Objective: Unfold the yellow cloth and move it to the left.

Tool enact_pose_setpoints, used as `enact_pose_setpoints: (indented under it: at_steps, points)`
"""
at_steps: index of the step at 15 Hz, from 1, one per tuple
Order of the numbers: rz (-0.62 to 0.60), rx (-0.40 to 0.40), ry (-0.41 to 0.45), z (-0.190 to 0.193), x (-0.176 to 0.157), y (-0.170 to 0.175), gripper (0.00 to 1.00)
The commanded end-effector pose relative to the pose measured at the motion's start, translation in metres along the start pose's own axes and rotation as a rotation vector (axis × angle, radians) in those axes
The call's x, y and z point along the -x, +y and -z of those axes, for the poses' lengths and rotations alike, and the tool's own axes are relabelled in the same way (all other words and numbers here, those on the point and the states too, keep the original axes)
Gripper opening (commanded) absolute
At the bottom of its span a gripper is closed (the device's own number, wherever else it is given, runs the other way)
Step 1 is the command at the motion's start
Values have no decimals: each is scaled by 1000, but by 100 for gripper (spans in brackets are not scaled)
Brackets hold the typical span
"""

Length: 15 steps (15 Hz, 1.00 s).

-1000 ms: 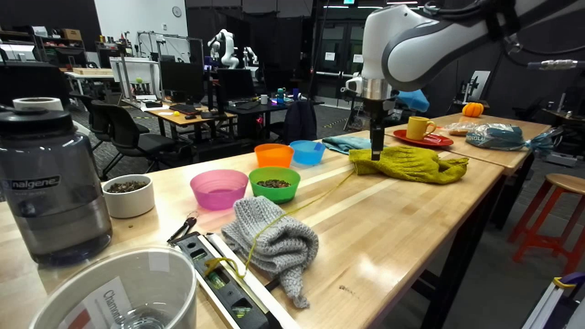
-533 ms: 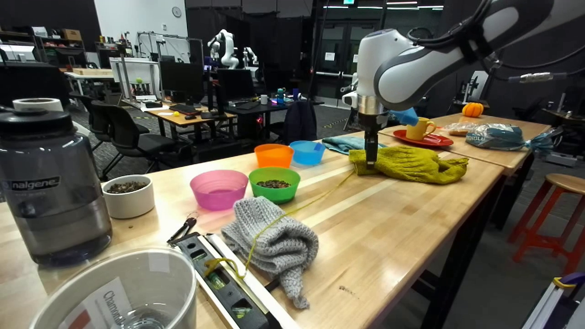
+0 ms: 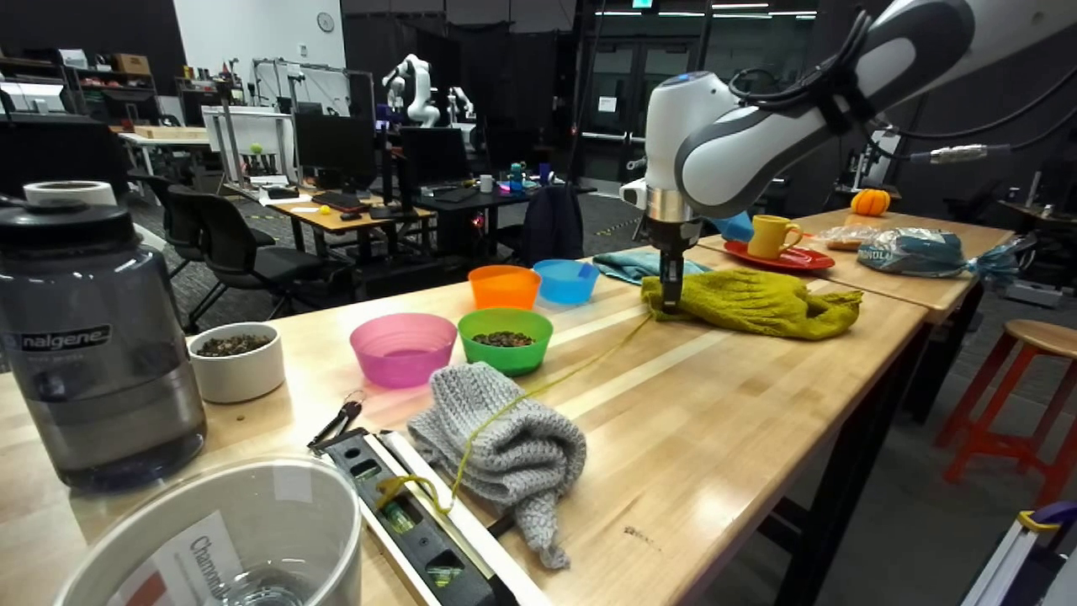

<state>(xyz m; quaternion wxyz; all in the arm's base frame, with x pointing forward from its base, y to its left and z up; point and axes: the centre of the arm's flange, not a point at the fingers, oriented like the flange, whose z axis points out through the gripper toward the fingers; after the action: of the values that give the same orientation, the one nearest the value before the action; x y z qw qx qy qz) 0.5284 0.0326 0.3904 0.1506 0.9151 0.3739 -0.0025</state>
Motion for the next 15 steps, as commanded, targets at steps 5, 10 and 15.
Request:
enact_pose_setpoints:
  at_steps: [5,10,15]
  points:
    - [70,-47,42,18,-19,-36,1]
    - [181,-149,110,56,-36,-84,1]
    - [314,-259,145,85,-44,-135,1]
